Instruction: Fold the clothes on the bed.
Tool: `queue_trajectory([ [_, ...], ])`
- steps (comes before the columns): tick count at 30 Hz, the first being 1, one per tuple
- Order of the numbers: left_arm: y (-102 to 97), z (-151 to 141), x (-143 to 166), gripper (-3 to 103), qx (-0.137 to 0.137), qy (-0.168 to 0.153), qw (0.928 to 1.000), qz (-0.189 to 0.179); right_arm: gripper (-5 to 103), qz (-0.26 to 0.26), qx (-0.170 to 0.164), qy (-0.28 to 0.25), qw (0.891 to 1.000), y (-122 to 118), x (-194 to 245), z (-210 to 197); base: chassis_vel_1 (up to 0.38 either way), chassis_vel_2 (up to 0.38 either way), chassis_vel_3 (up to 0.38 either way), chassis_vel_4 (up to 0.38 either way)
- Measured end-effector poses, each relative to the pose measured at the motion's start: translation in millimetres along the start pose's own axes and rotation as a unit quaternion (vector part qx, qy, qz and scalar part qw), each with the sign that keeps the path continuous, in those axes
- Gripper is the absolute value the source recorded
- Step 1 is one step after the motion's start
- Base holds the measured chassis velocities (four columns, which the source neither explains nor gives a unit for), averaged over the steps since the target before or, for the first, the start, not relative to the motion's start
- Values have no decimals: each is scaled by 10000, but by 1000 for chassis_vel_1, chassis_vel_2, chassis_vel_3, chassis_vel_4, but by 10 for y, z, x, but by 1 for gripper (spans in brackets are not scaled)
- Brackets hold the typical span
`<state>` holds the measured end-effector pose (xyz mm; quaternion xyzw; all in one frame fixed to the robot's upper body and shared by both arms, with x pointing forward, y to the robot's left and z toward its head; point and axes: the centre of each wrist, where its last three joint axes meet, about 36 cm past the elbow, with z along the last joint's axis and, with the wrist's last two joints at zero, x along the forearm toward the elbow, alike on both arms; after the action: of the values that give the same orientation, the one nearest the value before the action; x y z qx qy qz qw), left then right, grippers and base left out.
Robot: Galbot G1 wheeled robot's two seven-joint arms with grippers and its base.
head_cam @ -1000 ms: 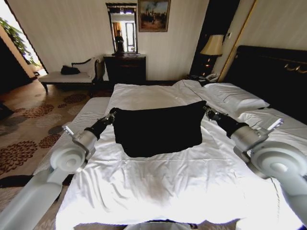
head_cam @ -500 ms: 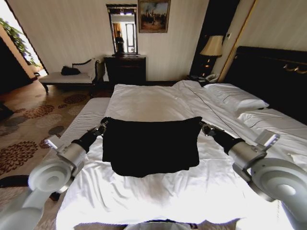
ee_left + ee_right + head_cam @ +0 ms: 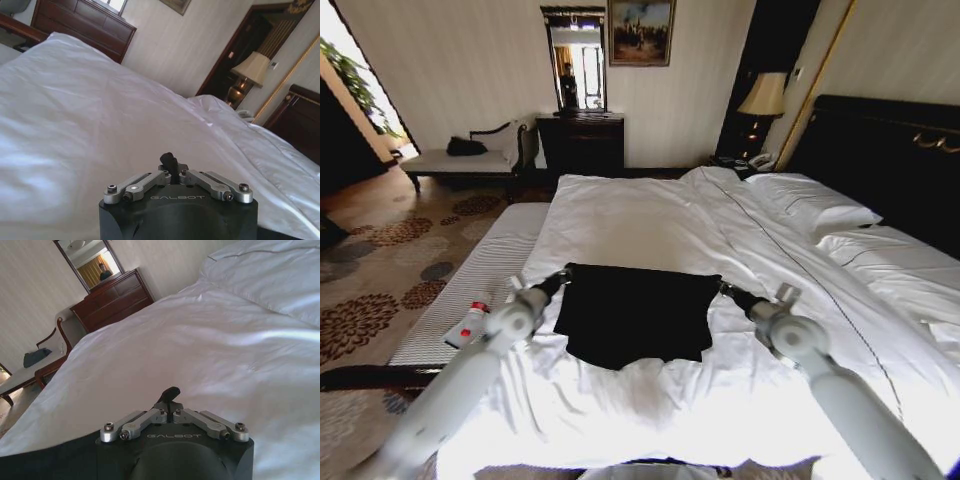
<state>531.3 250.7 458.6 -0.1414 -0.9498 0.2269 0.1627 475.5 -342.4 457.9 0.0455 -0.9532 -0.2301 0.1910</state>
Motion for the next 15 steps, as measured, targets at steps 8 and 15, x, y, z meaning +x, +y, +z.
queue_trajectory([
  [8, 178, -25, -553, 2, -23, -101, 9997, -212, 1, 151, 154, -195, 9996, -172, -566, 28, 0, 0, 0, 0],
  [15, 334, -134, -803, 2, -49, -253, 9992, -321, 1, 216, 126, -499, 9984, -222, -880, -99, 0, 0, 0, 0],
])
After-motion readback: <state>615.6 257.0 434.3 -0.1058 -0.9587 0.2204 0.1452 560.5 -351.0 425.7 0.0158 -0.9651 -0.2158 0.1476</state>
